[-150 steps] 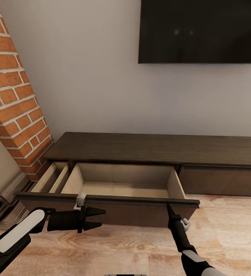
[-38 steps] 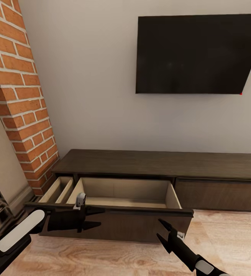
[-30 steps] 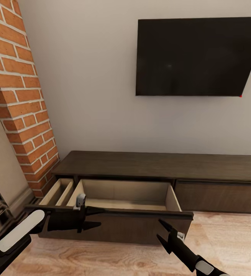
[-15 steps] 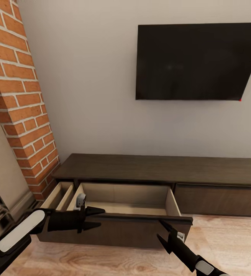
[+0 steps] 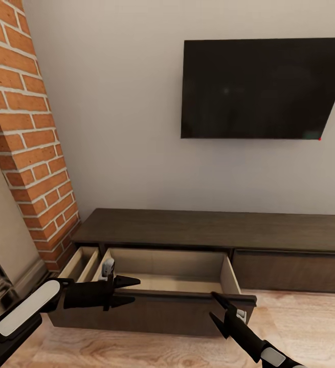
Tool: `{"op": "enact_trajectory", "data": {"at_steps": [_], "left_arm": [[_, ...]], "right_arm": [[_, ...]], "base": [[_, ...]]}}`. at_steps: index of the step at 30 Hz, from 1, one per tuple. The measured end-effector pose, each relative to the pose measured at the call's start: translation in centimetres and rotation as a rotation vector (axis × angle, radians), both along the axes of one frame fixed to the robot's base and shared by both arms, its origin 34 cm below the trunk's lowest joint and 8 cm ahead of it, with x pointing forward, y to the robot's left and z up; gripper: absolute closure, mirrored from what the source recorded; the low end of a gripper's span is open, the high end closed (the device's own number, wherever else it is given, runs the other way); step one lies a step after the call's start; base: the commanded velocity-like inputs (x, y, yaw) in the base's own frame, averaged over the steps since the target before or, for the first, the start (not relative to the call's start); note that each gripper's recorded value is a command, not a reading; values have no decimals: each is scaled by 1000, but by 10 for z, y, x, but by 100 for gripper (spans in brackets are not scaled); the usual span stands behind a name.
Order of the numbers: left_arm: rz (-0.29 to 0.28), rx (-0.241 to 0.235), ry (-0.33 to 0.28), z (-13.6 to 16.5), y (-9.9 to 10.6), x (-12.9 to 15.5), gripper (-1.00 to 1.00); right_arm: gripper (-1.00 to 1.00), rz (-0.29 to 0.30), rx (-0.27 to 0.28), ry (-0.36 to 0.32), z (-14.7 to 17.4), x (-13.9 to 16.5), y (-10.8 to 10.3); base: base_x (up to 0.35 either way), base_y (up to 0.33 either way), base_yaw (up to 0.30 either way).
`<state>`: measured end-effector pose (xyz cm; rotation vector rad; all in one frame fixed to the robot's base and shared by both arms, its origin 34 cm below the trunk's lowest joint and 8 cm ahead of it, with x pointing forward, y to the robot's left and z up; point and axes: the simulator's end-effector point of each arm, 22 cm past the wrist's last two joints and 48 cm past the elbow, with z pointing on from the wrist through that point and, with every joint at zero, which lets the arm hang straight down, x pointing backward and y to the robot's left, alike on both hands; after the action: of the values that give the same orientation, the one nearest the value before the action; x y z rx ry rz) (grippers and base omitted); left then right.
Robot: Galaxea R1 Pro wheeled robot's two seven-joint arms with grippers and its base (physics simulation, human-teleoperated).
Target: Place each of the two pumpkins and all three candles from the living room inside a cabinet in the living room (use any cabinet), then make sure every cabinet is closed, and position the cauldron so it is next to a table in the living room.
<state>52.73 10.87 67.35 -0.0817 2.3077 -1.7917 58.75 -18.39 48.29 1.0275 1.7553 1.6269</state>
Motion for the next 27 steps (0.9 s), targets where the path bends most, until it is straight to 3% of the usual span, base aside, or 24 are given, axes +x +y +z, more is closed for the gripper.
{"op": "enact_trajectory", "data": {"at_steps": [17,27], "left_arm": [[0,2,13,31,0,9,-100],[3,-1,13,40,1,12,-100]], "right_arm": [[-100,0,-1,13,30,6,0],[-100,-8,-21,2,38,9,-2]], "base": [[-4,0,0],[-175,0,0]]}}
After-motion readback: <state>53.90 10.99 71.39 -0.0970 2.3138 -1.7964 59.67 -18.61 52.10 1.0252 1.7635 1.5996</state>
